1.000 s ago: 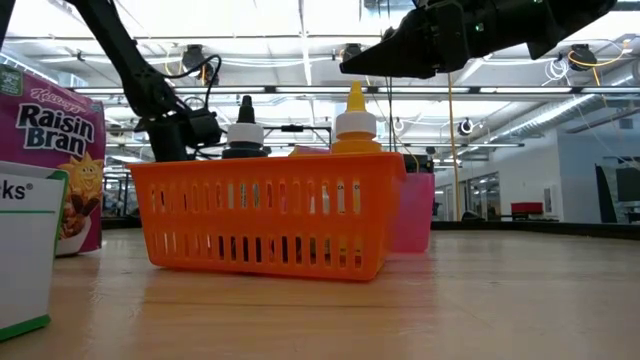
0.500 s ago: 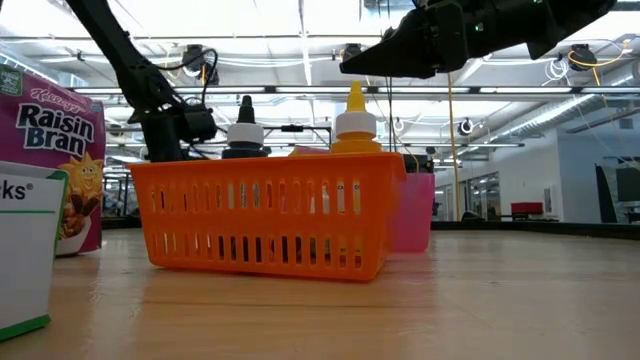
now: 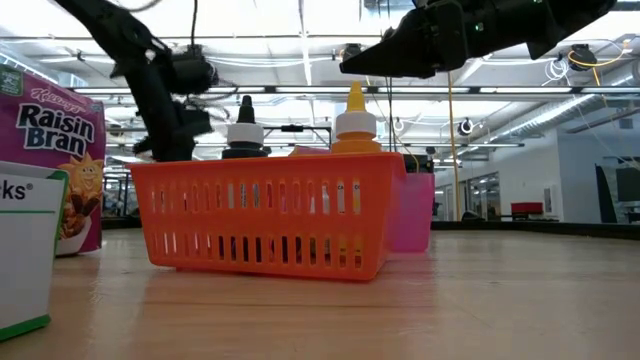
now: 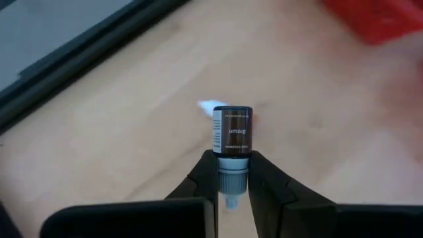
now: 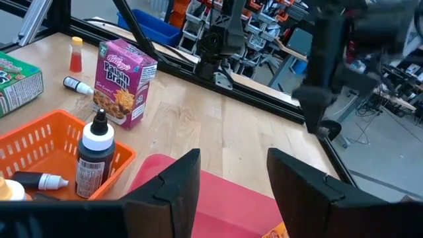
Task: Pick & Place Kitchen Items
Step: Put the small brown food coloring bottle into the orange bin, then put the small orange food coloring bottle into the orange bin
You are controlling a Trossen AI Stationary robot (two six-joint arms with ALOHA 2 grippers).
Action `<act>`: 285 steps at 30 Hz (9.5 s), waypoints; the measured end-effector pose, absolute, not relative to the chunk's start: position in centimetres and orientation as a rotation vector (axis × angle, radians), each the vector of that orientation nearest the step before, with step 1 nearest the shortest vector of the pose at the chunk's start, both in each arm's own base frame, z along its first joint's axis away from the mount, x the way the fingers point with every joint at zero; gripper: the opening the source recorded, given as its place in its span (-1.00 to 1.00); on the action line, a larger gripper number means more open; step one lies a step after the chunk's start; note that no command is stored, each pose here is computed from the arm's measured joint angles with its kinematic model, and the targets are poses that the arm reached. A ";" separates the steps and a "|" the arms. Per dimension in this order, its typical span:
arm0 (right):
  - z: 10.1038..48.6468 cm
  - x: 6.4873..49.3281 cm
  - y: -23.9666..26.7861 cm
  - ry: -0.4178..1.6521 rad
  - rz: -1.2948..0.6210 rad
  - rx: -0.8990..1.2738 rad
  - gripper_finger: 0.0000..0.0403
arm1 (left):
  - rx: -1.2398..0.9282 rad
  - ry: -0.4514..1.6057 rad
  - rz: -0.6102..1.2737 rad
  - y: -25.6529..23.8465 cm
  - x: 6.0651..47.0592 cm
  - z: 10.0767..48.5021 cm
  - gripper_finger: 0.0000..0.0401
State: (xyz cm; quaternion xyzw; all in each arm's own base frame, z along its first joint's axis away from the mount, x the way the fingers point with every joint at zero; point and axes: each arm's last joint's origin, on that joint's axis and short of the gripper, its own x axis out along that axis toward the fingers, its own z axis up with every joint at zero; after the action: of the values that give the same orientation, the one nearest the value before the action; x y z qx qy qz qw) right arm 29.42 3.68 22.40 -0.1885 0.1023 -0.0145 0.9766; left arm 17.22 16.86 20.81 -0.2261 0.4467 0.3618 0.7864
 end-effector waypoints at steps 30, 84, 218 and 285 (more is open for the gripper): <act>22.4 29.4 3.6 0.207 -0.036 -0.360 -0.16 | -0.250 0.791 0.134 0.0 22.6 24.9 -0.79; 22.3 29.4 3.2 0.224 -0.049 -0.361 -0.16 | -0.275 0.661 -0.220 -12.8 28.3 19.2 -0.38; 22.0 29.4 3.2 0.252 -0.042 -0.335 -0.16 | -0.923 0.839 1.264 18.8 22.1 11.7 -0.08; 21.9 29.4 3.2 0.258 -0.053 -0.292 -0.16 | -0.190 0.483 -0.159 -9.7 25.8 25.2 -0.70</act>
State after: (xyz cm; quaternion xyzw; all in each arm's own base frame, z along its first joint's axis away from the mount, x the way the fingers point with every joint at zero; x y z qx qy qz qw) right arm 29.37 3.15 21.91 -0.1449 0.1282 -0.0262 0.9808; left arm 25.79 -9.69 25.19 -0.0940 0.2385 -0.0788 0.9634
